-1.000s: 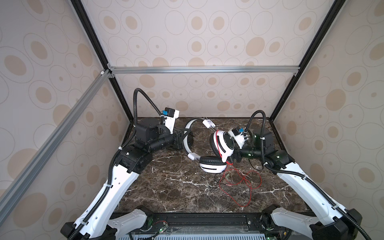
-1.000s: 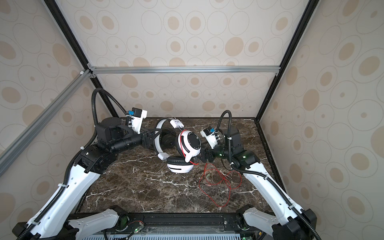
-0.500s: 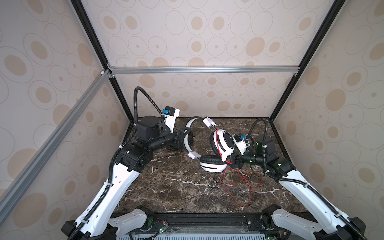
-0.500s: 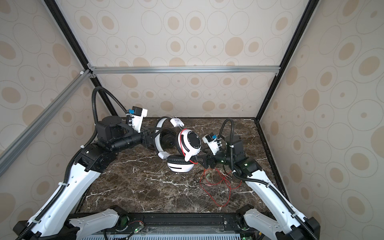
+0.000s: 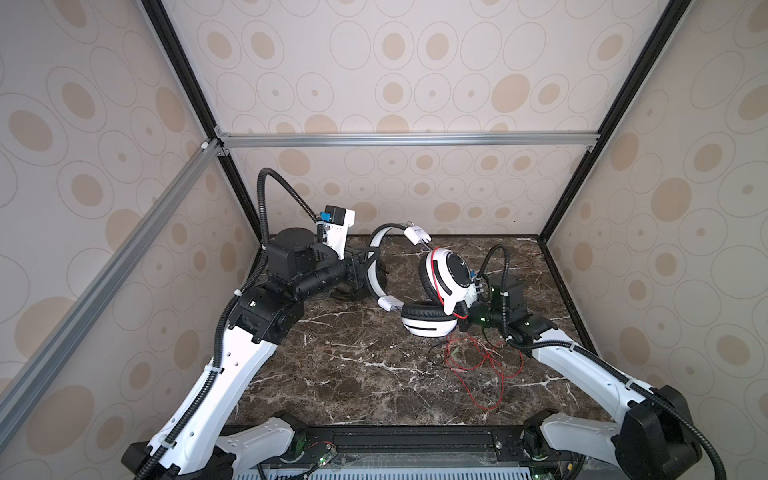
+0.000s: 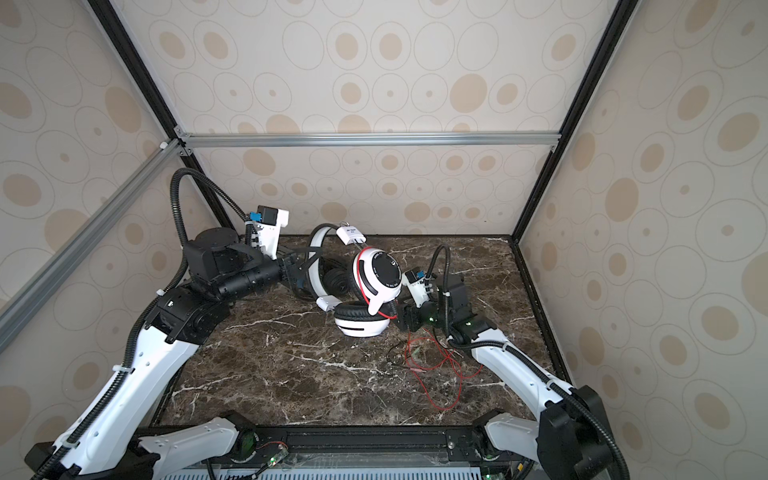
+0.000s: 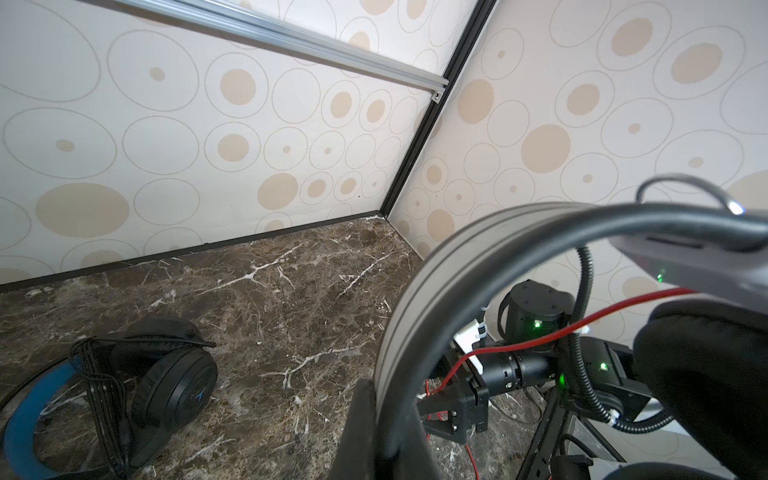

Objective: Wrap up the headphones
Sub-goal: 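Pull the red cable down and toward the robot with the right gripper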

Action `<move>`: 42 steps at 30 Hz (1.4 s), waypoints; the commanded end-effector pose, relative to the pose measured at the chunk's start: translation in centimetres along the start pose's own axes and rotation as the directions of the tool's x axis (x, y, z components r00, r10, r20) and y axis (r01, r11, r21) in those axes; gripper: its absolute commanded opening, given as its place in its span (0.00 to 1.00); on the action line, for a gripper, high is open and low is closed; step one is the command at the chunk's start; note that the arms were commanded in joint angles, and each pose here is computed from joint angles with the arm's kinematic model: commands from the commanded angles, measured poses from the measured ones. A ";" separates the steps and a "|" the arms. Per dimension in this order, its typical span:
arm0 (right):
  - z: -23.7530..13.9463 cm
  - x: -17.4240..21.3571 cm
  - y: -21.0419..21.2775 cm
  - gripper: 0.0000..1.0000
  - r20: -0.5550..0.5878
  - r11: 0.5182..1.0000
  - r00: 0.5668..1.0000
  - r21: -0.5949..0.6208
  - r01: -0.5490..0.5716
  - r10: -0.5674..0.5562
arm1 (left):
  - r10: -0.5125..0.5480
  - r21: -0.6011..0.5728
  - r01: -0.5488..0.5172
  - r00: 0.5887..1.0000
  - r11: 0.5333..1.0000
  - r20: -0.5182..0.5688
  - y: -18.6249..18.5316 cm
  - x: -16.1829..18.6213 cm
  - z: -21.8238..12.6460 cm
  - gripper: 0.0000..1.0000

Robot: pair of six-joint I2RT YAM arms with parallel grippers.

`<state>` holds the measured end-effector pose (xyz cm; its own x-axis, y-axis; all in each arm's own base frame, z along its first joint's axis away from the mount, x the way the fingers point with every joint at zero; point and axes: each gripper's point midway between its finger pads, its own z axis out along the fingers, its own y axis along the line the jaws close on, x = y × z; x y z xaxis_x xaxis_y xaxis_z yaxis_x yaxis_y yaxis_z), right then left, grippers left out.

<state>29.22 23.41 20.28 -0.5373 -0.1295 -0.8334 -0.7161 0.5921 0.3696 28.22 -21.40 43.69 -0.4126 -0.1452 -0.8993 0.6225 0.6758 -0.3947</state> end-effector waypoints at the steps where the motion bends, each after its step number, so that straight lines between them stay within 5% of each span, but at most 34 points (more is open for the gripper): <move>1: 0.6 0.0 -0.3 0.67 0.037 0.999 0.999 -0.017 -0.031 0.032 | -0.016 0.071 0.002 0.982 0.998 0.190 -2.7 -5.4 -2.1 0.00; 10: 0.9 0.5 -1.1 0.36 0.055 0.997 0.996 0.010 -0.077 0.077 | -0.114 -0.002 0.118 0.964 0.993 0.241 -0.7 -6.5 -1.3 0.00; 17: -0.4 1.0 -2.2 0.16 0.068 0.986 0.994 0.134 -0.096 0.087 | -0.214 -0.165 0.296 0.897 0.941 0.387 3.5 -7.9 -2.1 0.00; 29: -0.6 2.0 -0.9 0.07 -0.008 0.978 1.000 0.206 -0.019 0.021 | -0.370 -0.195 0.501 0.804 0.843 0.466 6.4 -8.7 0.4 0.00; 42: 0.0 3.3 4.8 0.04 -0.118 0.978 0.987 0.169 0.124 -0.105 | -0.240 -0.447 0.483 0.834 0.753 0.496 10.2 -6.0 1.4 0.00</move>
<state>24.67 25.92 18.74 -0.5224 -0.2487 -0.8156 -0.6830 0.6946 0.2257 37.71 -15.72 41.85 -0.2958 -0.5746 -0.7631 -0.0205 0.8025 -0.5963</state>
